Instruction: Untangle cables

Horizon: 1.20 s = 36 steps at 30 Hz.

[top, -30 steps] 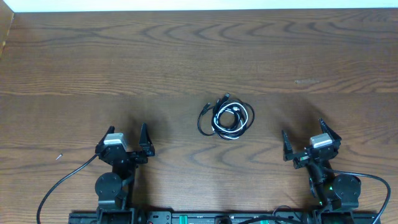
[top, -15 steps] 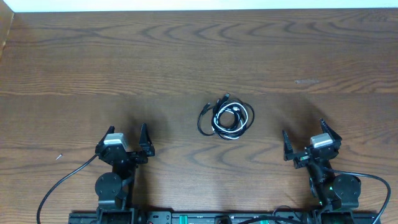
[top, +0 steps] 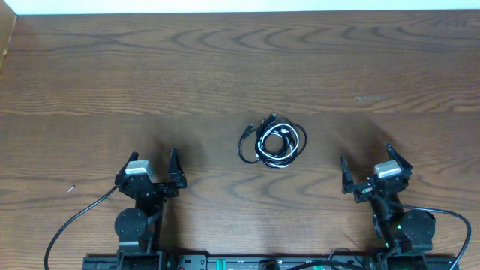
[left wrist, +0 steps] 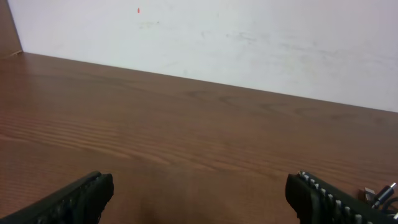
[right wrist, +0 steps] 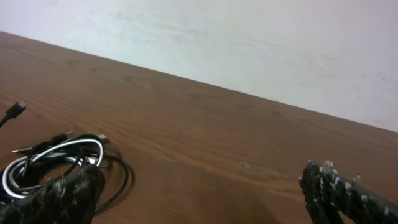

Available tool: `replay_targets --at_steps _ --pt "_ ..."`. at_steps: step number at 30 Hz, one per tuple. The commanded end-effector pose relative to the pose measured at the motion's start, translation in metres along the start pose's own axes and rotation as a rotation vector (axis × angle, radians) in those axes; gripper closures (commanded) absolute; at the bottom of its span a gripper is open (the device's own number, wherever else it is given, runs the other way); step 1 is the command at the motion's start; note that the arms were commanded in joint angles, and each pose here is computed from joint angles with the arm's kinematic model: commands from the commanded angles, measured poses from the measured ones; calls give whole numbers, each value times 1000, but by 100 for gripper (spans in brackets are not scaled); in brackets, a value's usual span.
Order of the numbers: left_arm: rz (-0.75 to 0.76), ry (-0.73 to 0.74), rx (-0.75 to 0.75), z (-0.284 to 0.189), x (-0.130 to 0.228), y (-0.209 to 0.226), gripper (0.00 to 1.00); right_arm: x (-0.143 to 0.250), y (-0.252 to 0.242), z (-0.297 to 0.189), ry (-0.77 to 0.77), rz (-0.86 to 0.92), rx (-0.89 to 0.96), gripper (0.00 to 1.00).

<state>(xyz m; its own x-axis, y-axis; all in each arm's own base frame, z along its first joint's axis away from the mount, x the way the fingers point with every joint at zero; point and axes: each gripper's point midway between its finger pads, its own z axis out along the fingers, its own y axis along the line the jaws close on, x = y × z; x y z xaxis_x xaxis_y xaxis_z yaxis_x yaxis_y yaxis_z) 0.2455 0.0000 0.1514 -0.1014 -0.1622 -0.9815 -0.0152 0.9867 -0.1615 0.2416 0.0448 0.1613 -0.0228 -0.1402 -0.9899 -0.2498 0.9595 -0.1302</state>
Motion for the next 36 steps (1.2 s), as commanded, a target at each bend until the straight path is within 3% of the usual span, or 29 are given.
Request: replay_targets --at_steps 1,28,36 --pt "16 48 -11 0 14 3 5 1 -1 0 4 -4 6 1" --pt "16 48 -9 0 14 3 5 0 3 0 0 -3 -13 1" --pt "15 51 1 0 12 0 5 0 3 0 0 69 -13 1"
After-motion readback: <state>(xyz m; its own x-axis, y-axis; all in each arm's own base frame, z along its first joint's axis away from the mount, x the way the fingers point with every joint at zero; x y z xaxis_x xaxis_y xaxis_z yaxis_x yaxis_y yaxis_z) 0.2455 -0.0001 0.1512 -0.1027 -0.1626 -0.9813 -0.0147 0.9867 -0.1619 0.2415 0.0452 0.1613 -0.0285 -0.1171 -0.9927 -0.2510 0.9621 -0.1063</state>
